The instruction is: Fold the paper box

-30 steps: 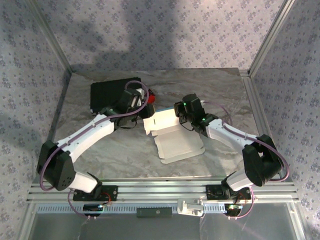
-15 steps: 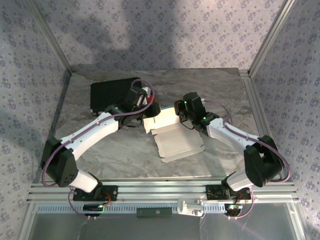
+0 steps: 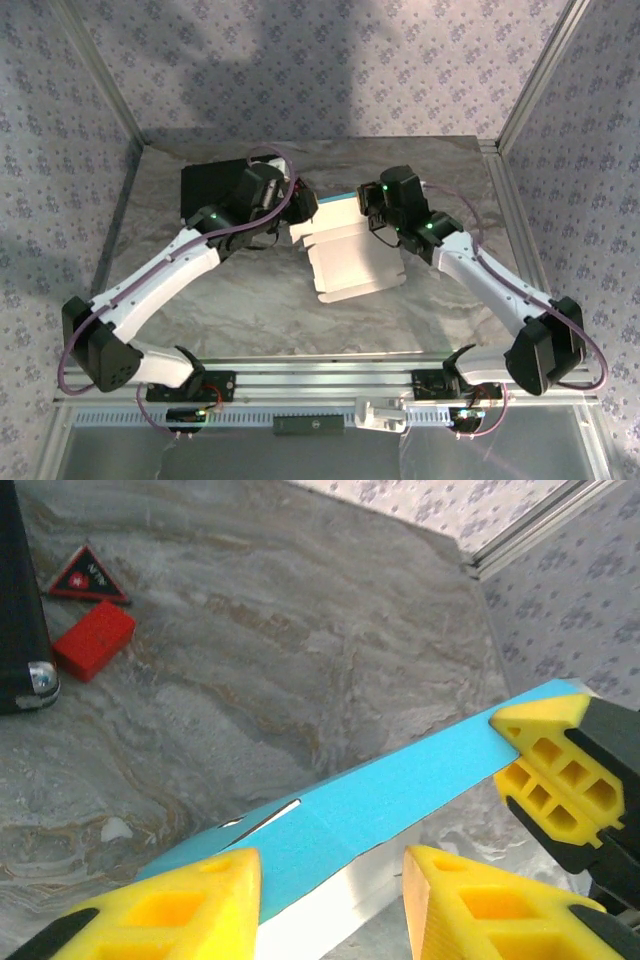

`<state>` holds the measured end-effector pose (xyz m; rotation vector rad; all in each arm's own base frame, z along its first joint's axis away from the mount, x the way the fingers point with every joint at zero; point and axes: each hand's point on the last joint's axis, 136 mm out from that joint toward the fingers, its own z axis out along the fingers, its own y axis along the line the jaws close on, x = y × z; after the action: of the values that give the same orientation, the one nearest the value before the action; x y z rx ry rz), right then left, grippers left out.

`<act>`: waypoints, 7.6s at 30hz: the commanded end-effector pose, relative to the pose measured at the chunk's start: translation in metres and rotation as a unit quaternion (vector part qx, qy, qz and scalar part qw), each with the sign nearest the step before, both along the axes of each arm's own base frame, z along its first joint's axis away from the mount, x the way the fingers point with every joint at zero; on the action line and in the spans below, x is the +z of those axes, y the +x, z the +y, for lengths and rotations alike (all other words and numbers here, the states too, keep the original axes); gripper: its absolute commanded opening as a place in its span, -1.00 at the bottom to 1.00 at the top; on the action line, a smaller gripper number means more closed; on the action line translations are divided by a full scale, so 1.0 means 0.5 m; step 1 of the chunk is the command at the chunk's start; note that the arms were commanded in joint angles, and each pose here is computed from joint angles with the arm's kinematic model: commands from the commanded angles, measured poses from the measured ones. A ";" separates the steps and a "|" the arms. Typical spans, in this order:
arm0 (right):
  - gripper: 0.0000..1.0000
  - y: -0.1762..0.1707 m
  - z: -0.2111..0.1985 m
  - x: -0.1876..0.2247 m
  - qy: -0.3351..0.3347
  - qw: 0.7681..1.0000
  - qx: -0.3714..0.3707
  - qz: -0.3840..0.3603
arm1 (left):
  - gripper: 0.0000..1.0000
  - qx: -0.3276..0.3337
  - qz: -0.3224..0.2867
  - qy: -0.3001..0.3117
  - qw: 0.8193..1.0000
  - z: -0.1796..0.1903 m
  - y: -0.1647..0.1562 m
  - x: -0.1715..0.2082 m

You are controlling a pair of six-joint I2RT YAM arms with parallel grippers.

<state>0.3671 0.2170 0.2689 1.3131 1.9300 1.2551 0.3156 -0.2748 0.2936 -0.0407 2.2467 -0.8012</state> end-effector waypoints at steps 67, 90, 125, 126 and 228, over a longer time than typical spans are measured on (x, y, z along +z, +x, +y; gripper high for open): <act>-1.00 -0.045 -0.021 0.050 0.015 1.000 -0.006 0.000 | -0.48 0.047 -0.027 -0.214 0.975 0.020 -0.007 0.032; -1.00 -0.030 0.007 -0.012 0.019 1.000 0.003 0.025 | -0.13 -0.008 -0.032 -0.050 0.998 -0.042 -0.015 -0.033; -1.00 0.025 0.038 -0.152 -0.008 0.991 0.119 -0.055 | -0.65 0.005 0.038 0.045 0.998 0.151 -0.059 -0.382; -1.00 0.026 0.044 -0.151 -0.003 0.990 0.125 -0.066 | -0.65 0.007 0.038 0.049 0.998 0.152 -0.055 -0.386; -1.00 -0.002 0.100 -0.284 0.056 0.946 0.264 -0.182 | -0.25 -0.091 -0.245 0.142 0.955 -0.005 -0.023 -0.362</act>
<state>0.3737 0.2639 0.1476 0.5419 1.9376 1.7284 0.2829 -0.2725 0.0815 0.5319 1.9889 -0.5065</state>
